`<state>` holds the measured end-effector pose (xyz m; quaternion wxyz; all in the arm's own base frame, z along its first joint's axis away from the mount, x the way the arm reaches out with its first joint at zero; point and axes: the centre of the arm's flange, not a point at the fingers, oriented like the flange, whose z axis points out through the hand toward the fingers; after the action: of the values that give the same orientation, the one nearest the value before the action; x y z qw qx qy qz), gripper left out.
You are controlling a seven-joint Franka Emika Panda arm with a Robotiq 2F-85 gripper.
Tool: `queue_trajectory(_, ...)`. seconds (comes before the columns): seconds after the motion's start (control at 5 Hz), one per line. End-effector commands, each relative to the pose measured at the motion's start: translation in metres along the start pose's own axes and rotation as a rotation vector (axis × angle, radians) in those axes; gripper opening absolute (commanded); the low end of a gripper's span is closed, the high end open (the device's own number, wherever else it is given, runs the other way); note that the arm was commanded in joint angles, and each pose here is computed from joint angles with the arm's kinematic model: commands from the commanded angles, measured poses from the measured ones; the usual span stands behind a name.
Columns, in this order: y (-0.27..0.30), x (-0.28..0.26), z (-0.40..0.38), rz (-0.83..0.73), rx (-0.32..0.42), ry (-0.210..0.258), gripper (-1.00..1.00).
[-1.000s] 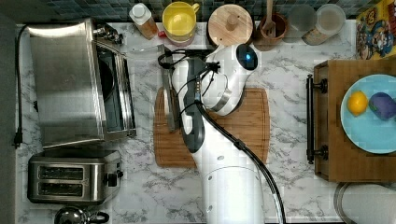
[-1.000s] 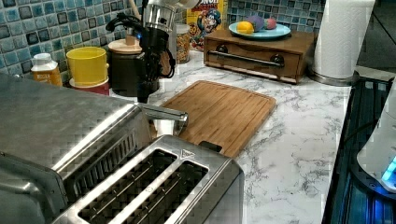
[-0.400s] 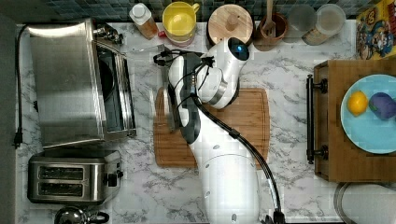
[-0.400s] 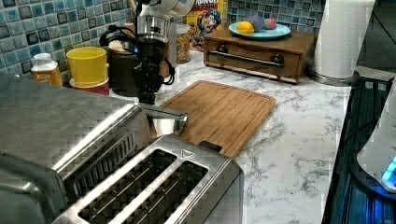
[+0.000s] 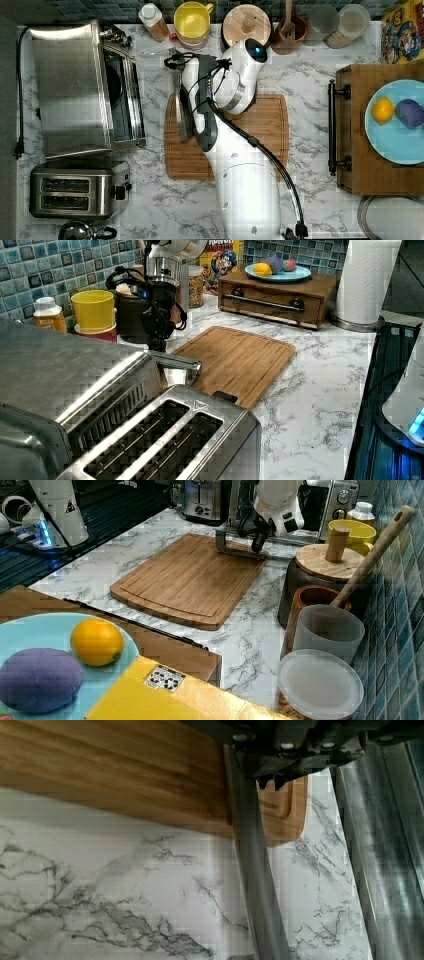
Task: Close the oven.
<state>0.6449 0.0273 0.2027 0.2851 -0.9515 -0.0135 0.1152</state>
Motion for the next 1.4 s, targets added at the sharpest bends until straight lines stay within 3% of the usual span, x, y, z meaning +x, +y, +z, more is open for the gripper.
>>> queue_trajectory(0.2,-0.061,0.032,-0.058,-0.026,0.110,0.080,-1.00)
queue_trajectory(0.6,-0.120,0.009,-0.068,-0.130,0.113,0.150,-1.00)
queue_trajectory(1.2,-0.200,-0.013,-0.059,-0.251,0.080,0.109,-1.00)
queue_trajectory(1.4,-0.227,-0.022,-0.064,-0.302,0.039,0.115,-1.00)
